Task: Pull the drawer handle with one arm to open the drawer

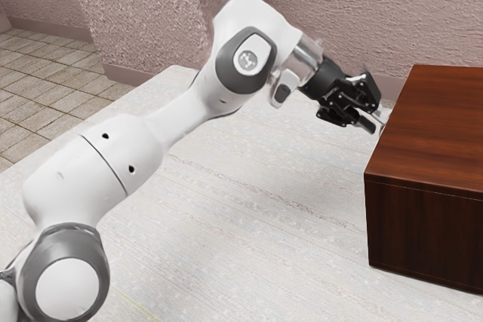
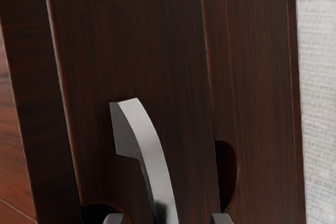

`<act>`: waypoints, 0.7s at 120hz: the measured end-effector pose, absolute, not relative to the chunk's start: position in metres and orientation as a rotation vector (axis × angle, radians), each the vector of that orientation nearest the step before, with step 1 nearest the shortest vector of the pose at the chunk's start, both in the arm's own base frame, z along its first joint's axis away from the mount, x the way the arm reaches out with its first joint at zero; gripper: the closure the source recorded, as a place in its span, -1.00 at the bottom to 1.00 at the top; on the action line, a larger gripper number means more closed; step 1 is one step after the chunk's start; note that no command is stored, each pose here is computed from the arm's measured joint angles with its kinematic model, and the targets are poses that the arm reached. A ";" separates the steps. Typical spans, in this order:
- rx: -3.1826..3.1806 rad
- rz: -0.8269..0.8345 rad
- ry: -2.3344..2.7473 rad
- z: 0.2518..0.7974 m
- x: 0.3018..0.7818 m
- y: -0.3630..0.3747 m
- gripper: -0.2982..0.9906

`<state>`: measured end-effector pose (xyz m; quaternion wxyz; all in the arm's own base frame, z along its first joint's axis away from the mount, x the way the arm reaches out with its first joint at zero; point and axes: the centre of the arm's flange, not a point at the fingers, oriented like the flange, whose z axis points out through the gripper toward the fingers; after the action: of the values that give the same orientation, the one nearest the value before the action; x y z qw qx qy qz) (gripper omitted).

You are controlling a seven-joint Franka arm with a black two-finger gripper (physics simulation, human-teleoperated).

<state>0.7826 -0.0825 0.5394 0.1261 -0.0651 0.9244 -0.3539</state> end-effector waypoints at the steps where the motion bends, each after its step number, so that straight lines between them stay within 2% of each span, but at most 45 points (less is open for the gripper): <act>1: -0.189 -1.029 2.692 0.539 0.783 -0.083 0.31; 36: -0.196 -0.946 2.710 0.529 0.786 -0.089 0.41; 52: -0.210 -0.924 2.717 0.525 0.787 -0.085 0.51; 57: -0.215 -0.932 2.718 0.524 0.787 -0.083 0.61; 67: -0.225 -0.914 2.729 0.522 0.786 -0.078 0.51; 84: -0.254 -0.899 2.737 0.525 0.782 -0.058 0.60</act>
<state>0.7818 -0.0577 0.5250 0.1246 -0.0870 0.9390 -0.3086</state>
